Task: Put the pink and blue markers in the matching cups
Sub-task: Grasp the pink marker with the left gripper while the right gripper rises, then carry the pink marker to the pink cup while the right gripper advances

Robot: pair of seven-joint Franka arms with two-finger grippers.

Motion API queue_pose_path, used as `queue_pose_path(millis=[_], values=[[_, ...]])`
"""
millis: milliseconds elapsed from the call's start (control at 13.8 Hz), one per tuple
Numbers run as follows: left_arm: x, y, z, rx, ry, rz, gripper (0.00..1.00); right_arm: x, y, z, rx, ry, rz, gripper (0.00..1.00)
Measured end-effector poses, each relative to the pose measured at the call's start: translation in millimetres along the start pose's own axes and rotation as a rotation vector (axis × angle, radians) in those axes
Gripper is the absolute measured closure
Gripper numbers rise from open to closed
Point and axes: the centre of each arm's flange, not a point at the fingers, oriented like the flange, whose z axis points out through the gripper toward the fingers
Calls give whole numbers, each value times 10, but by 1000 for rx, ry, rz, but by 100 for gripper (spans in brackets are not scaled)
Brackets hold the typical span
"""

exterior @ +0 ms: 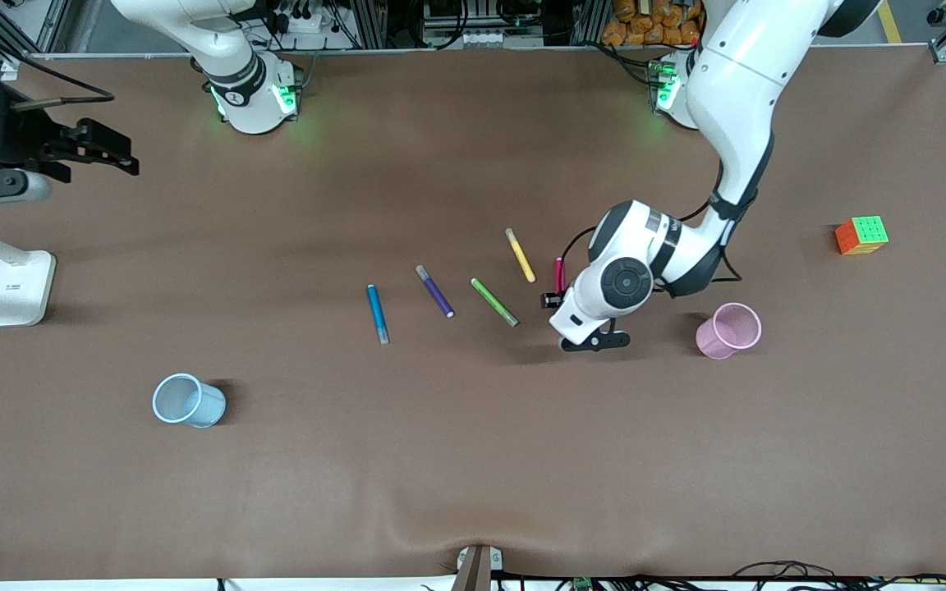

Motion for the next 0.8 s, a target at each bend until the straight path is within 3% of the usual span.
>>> queue_pose_path(millis=[218,508,798], values=[[12,29,146,0,-3,4,38,46,-113,101,6,-10,-20,0],[10,66,113,5,6,7,79,132,-258,222,4,-8,-46,0],[70,64,10,-4,25,-29,82,235,-458,321,-4,-1,-79,0]])
